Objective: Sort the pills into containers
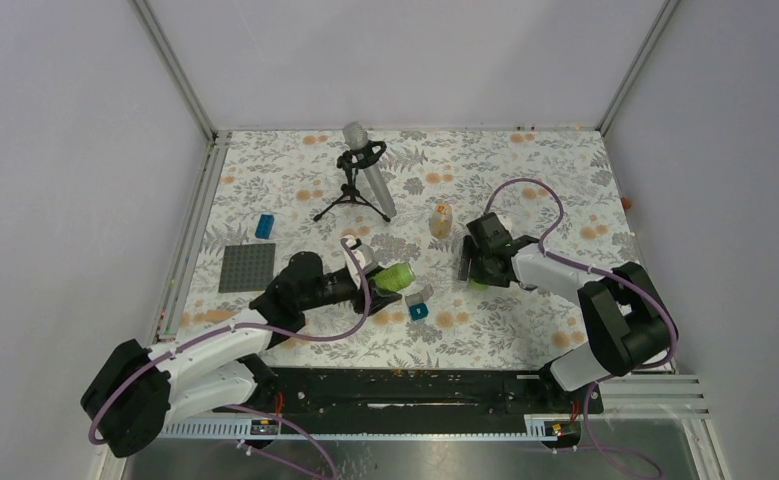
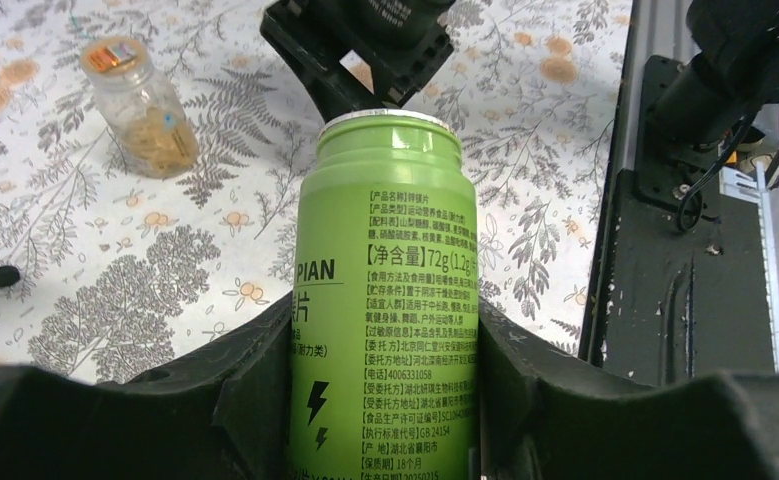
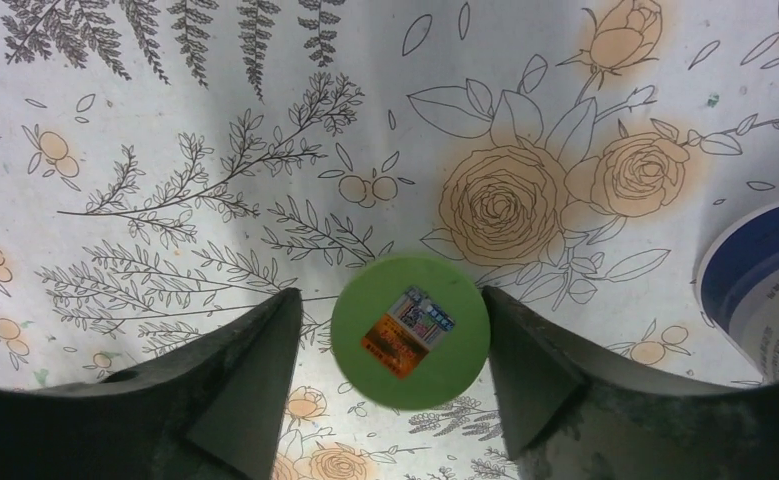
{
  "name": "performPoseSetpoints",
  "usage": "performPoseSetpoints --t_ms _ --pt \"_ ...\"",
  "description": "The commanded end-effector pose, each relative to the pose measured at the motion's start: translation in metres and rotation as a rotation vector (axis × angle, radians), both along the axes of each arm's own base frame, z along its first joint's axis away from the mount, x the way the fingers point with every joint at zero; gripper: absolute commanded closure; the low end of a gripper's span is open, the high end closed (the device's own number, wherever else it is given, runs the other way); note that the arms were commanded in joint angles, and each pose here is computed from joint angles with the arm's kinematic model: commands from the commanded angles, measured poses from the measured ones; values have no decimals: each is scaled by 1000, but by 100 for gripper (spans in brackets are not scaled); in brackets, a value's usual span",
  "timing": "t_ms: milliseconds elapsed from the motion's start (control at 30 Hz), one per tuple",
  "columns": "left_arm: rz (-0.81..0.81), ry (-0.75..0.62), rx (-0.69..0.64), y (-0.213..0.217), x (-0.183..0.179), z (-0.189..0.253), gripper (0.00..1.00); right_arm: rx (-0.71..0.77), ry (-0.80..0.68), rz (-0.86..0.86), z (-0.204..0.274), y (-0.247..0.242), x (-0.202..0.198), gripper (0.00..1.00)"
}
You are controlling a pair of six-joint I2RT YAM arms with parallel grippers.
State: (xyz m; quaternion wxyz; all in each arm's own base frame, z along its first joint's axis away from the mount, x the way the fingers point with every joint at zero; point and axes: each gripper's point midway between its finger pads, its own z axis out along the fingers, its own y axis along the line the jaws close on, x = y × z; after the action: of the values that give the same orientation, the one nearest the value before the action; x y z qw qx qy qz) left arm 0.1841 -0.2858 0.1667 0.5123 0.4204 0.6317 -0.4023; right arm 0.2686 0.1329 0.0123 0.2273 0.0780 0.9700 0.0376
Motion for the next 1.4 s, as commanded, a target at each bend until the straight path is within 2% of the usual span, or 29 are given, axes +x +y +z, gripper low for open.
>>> performPoseSetpoints --t_ms 0,67,233,533,1100,1367 --pt "16 -87 -35 -6 11 12 100 10 -57 -9 14 2 13 20" --pt "12 -75 -15 -7 12 5 100 33 -52 33 20 8 12 11" --pt "18 -62 60 -9 16 -12 100 65 -61 68 36 14 11 6" --pt "6 -47 188 -11 15 -40 100 96 -119 81 61 15 9 6" --pt "-17 -22 473 -16 30 -78 100 101 -140 75 70 11 4 7" --pt "-28 -6 561 -15 29 -88 100 92 -132 74 67 10 4 7"
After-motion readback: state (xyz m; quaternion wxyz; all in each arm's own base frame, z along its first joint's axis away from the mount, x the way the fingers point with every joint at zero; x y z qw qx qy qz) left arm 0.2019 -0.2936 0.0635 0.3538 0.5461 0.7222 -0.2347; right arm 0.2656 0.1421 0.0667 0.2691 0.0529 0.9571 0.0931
